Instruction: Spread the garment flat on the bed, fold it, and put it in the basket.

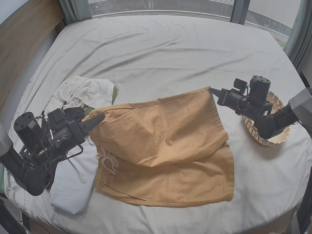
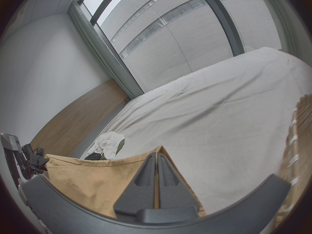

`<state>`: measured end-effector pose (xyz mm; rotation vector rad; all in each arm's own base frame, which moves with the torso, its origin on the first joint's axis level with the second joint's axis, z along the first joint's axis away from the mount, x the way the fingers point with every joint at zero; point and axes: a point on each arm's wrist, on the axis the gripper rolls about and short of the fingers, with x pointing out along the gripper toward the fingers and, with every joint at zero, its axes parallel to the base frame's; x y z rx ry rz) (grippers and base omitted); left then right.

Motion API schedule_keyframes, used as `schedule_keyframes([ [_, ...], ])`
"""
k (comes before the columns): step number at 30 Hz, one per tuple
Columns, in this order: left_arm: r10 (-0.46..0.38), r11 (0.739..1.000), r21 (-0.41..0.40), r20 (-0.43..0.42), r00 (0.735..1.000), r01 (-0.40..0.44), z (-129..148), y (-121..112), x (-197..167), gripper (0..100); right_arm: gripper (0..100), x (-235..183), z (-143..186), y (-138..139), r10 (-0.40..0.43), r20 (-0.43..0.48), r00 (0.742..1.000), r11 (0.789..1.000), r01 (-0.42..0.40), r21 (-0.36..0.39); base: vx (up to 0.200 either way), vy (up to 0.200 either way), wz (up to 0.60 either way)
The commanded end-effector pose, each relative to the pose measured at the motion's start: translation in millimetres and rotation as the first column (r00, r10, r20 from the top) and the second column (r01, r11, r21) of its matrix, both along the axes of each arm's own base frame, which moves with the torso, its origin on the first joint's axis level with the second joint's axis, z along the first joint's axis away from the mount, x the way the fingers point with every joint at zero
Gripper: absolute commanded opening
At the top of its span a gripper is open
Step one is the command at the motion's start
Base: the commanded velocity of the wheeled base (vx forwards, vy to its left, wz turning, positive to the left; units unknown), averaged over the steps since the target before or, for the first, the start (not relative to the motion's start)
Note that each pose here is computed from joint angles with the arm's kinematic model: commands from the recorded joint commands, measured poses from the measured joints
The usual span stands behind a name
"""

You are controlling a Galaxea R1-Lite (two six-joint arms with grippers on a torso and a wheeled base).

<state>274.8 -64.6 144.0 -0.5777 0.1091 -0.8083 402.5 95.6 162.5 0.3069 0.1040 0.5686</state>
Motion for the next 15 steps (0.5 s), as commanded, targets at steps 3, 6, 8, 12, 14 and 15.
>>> schedule_keyframes([
  [3,-0.014,1.0,-0.008,0.046,0.999,0.015,6,-5,16,0,0,-35,35,-22,-0.035,0.083,0.996,0.999,0.033,0.021,0.0,0.0,0.0],
  [6,-0.022,1.0,-0.008,0.045,0.999,0.023,5,-6,19,0,0,-47,42,-29,-0.046,0.1,0.994,0.999,0.043,0.024,0.0,0.0,0.0],
  [8,-0.033,0.999,-0.007,0.051,0.998,0.033,6,-6,20,0,0,-55,45,-32,-0.05,0.101,0.994,0.999,0.048,0.025,0.0,0.0,0.0],
  [12,-0.052,0.999,-0.004,0.057,0.997,0.053,7,-7,21,0,0,-67,53,-40,-0.064,0.114,0.991,0.998,0.061,0.028,0.0,0.0,0.0],
  [14,-0.053,0.999,-0.005,0.054,0.997,0.053,6,-7,22,0,0,-69,54,-40,-0.066,0.117,0.991,0.998,0.063,0.029,0.0,0.0,0.0],
  [15,-0.051,0.999,-0.005,0.052,0.997,0.051,5,-7,24,0,0,-69,54,-42,-0.069,0.117,0.991,0.997,0.066,0.029,0.0,0.0,0.0],
])
